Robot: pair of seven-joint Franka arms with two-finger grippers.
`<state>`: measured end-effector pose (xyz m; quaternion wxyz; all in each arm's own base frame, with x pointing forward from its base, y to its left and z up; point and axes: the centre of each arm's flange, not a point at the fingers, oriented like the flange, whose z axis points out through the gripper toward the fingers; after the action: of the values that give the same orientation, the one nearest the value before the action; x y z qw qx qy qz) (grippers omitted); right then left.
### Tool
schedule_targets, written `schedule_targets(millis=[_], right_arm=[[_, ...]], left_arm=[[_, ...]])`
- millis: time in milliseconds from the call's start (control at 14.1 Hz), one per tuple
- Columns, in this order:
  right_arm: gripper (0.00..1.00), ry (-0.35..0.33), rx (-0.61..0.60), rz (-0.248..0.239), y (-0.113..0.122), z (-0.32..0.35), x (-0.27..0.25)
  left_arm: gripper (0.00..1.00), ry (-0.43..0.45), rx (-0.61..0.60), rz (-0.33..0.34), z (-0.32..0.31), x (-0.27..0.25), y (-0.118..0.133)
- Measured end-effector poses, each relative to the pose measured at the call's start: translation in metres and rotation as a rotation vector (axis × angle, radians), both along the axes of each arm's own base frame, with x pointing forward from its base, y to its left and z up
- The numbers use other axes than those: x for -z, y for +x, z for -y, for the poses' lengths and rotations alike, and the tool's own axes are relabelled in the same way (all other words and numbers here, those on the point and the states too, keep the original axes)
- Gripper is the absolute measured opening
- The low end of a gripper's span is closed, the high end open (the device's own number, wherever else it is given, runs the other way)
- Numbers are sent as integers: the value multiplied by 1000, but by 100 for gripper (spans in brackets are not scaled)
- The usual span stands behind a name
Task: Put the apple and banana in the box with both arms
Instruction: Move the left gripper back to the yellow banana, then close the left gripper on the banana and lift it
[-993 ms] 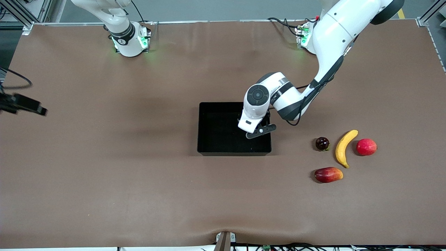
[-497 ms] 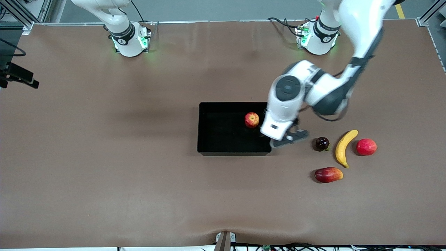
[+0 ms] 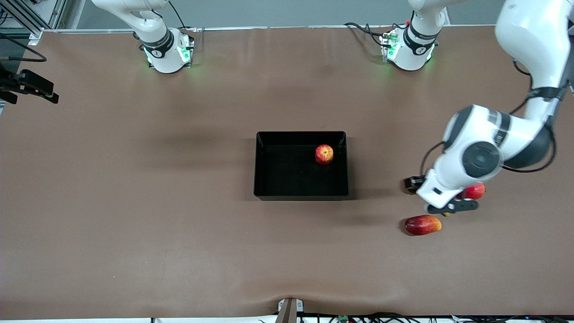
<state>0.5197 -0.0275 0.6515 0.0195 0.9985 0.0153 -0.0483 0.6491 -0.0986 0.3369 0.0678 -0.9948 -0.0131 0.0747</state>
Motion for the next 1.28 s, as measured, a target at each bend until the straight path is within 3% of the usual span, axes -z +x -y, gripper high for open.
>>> schedule_targets(millis=[213, 922, 1064, 1135, 1206, 1277], right_arm=[[100, -8, -13, 21, 1, -6, -4], [100, -8, -4, 33, 2, -1, -7], [100, -8, -4, 33, 3, -1, -6], [100, -8, -4, 33, 3, -1, -6], [100, -8, -4, 33, 3, -1, -6], [100, -7, -4, 33, 3, -1, -6]], left_arm=[[100, -44, 66, -37, -41, 31, 1], [100, -39, 187, 10, -89, 126, -16], [96, -46, 194, 19, -92, 136, -16], [89, -49, 198, 24, -94, 142, -16], [89, -53, 202, 28, -96, 148, -17], [82, -57, 205, 29, -96, 153, -17]])
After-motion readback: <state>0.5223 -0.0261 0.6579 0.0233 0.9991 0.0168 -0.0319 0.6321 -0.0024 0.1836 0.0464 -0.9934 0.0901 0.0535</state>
